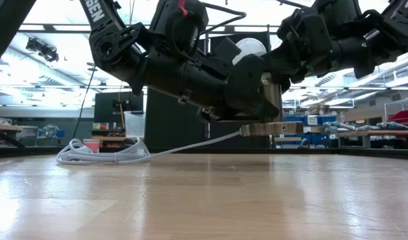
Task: Screw lightbulb
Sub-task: Insert the white lightbulb into the silver lamp
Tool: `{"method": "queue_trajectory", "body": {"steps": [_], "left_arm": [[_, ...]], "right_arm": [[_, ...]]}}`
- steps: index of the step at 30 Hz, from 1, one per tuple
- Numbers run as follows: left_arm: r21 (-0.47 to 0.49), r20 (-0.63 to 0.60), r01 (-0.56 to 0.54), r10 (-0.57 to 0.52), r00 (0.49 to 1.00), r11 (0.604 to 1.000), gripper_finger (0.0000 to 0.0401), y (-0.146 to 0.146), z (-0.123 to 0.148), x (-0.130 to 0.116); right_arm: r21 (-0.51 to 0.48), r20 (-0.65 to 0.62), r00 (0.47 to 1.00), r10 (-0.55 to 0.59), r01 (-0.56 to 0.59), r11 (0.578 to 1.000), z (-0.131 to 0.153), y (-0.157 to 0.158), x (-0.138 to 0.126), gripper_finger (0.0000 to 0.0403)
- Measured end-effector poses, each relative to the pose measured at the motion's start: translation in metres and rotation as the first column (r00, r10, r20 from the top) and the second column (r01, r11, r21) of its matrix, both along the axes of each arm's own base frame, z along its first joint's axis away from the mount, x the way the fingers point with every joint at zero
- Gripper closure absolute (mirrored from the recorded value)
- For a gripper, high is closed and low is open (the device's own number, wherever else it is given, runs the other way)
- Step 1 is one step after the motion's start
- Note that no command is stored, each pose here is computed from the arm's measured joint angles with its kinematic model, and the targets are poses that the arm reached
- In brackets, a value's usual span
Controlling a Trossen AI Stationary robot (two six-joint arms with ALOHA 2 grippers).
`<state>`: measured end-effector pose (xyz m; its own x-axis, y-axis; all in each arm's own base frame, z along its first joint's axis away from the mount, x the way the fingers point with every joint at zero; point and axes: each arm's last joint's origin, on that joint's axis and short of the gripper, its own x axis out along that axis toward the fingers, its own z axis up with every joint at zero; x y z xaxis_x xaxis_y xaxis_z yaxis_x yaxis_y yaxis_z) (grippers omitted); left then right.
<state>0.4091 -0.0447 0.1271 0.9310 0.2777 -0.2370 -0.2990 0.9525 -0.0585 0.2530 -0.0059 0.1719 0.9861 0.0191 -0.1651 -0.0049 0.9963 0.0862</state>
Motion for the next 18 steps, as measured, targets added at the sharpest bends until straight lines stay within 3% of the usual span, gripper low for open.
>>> {"method": "queue_trajectory", "body": {"steps": [13, 18], "left_arm": [[-0.012, 0.011, -0.045, 0.046, 0.999, 0.999, 0.0213, -0.002, 0.000, -0.001], [-0.011, 0.086, -0.075, 0.076, 0.993, 0.997, 0.0213, -0.003, 0.008, 0.000]], "right_arm": [[-0.006, 0.067, 0.998, 0.004, -0.004, 1.000, 0.013, 0.001, -0.004, 0.0207], [-0.013, 0.084, 0.996, -0.021, 0.022, 1.000, 0.009, 0.009, -0.008, 0.0214]]}}
